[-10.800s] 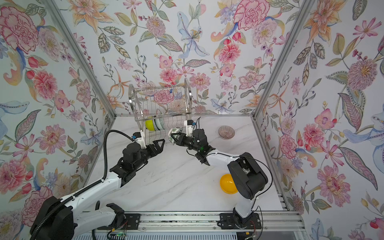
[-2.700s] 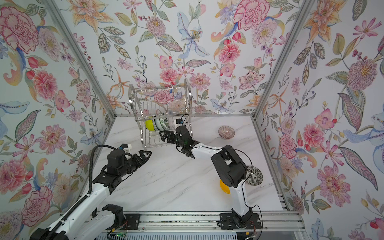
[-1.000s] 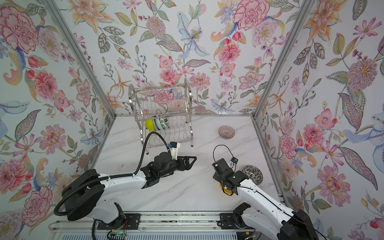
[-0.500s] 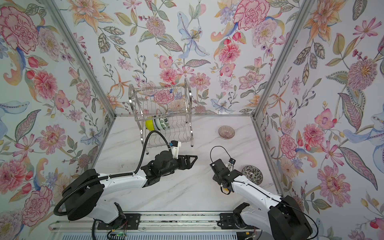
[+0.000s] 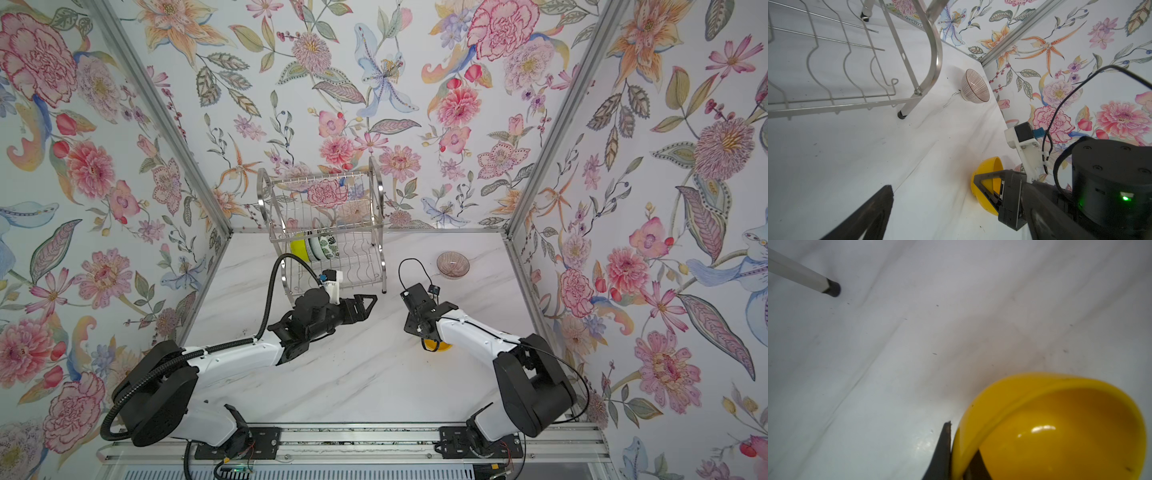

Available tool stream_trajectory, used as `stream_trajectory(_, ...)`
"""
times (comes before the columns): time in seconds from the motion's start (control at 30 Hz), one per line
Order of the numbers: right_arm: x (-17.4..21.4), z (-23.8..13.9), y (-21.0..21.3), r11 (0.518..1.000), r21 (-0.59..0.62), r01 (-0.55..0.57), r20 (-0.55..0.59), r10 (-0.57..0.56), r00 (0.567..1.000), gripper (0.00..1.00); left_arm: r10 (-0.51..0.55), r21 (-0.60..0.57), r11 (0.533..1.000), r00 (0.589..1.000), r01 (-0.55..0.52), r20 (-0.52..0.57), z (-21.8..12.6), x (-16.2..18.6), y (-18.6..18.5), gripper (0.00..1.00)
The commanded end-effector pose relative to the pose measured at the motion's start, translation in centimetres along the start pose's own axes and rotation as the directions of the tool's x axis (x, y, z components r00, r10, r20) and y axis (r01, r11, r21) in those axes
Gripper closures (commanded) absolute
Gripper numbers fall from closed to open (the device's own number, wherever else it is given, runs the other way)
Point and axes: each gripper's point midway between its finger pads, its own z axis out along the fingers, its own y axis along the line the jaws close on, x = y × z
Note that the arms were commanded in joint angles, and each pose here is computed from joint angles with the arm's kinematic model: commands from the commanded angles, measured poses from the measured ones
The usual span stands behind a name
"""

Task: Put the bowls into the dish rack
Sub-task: 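Reach the right gripper down to the yellow bowl's rim, then grasp the yellow bowl rim with the right gripper and lift it toward the left gripper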

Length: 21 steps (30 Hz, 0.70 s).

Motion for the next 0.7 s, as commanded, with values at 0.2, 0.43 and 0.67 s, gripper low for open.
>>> stream_trajectory(0.2, 0.4, 2.5, 7.5, 0.982, -0.145, 0.121, -0.102, -0.137, 0.985, 0.98, -0.022, -0.065, 0.998, 0.999, 0.025, 0.04, -1.7, -1.5, 2.0, 0.01)
stream_trajectory(0.43, -0.2, 2.6, 8.8, 0.976, -0.177, 0.13, -0.099, -0.149, 0.984, 0.86, -0.039, -0.086, 0.995, 0.997, 0.045, 0.073, -2.7, -2.0, 2.3, 0.01)
stream_trajectory(0.67, -0.5, 2.9, 9.8, 0.967, -0.205, 0.153, -0.111, -0.179, 0.978, 0.8, -0.037, -0.112, 0.993, 0.996, 0.047, 0.087, -3.7, -2.2, 2.7, 0.01)
